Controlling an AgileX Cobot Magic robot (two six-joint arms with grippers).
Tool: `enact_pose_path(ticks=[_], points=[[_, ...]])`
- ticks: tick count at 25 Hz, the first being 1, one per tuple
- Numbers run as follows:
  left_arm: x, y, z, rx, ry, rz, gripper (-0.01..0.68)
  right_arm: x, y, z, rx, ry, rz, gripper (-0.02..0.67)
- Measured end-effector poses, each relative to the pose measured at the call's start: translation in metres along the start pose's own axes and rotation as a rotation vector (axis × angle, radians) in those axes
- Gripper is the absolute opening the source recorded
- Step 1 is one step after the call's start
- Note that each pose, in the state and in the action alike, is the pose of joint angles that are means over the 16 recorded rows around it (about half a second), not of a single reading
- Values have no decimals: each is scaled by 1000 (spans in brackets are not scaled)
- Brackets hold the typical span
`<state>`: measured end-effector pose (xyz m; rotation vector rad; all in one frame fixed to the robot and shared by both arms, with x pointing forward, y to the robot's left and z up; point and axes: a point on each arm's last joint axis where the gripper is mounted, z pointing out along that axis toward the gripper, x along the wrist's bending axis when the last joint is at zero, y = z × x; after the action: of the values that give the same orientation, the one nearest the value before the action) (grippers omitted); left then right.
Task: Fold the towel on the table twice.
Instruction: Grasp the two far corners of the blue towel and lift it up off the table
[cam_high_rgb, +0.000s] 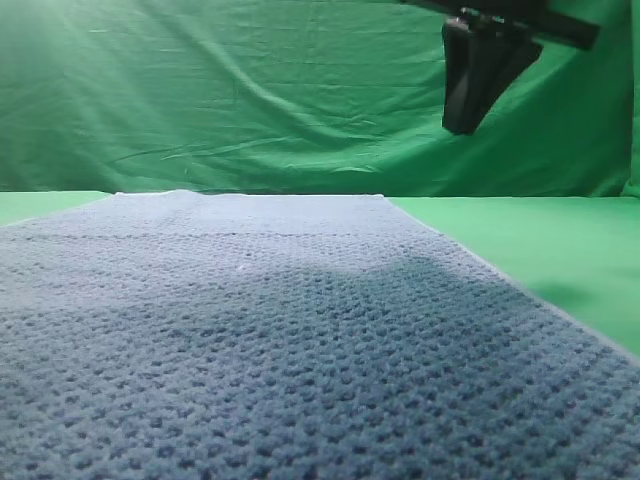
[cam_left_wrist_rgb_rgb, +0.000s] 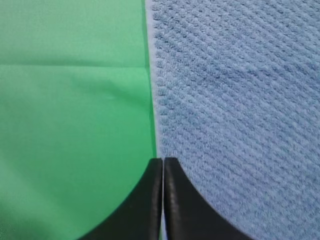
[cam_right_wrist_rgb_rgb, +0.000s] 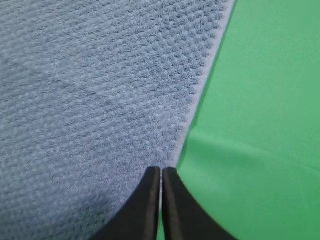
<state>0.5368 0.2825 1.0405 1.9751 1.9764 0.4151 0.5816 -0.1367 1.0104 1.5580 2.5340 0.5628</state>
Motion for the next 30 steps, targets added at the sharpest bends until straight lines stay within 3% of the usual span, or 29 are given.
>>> enact_pose_path(ticks=[4,13,17,21,30], points=[[-1,16,28,49,3,13,83,-3,4,26,39,-4,-3,155],[-3,32,68,96,4,37,419,-6,6,56,53,-9,3,509],[-3,34,78,89,3,41,535,-7,7,62,42,-11,6,612],[-3,36,86,73,2,42,567,-8,8,69,31,-12,9,633],[-4,36,108,74,1,43,522,-9,10,83,16,-16,8,594]])
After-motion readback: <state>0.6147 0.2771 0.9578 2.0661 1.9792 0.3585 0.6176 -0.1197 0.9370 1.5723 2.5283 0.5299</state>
